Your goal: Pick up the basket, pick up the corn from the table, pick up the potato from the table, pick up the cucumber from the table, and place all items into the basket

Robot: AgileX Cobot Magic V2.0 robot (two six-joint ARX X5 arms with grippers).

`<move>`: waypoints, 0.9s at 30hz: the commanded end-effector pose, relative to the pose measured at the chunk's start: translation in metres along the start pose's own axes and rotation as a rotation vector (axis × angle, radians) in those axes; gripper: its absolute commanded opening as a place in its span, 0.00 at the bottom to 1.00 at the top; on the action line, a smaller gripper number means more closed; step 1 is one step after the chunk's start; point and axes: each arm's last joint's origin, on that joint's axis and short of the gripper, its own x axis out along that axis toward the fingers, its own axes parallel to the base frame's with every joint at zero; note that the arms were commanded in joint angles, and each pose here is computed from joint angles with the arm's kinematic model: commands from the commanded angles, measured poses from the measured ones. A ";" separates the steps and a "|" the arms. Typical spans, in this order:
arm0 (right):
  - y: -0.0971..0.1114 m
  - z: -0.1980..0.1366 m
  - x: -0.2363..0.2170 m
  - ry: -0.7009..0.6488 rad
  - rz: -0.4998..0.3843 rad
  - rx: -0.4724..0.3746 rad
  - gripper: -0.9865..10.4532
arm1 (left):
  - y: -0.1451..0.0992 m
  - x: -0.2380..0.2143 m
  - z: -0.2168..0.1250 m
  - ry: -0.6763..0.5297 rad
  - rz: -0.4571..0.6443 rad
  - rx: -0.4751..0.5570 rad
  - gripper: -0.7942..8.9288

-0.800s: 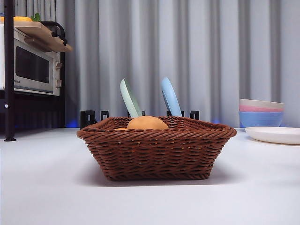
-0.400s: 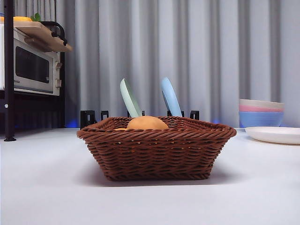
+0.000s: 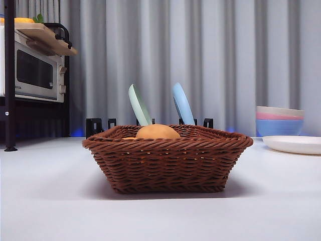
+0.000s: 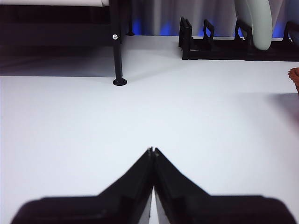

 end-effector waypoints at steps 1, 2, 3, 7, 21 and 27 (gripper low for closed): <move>0.001 -0.013 0.002 0.002 -0.003 0.003 0.09 | 0.000 0.001 -0.004 0.015 0.001 0.004 0.08; 0.001 -0.016 0.002 -0.001 -0.004 0.007 0.09 | 0.000 0.001 -0.004 0.015 0.001 0.004 0.08; 0.001 -0.020 0.002 -0.007 -0.005 0.008 0.09 | 0.000 0.001 -0.004 0.015 0.001 0.004 0.08; 0.002 -0.032 0.002 -0.038 -0.007 0.020 0.09 | 0.000 0.001 -0.004 0.015 0.001 0.004 0.08; 0.003 -0.056 0.004 0.083 -0.008 0.105 0.09 | 0.000 0.001 -0.004 0.016 0.001 0.004 0.08; 0.003 -0.057 0.004 0.086 -0.007 0.105 0.09 | 0.000 0.001 -0.004 0.016 0.001 0.004 0.08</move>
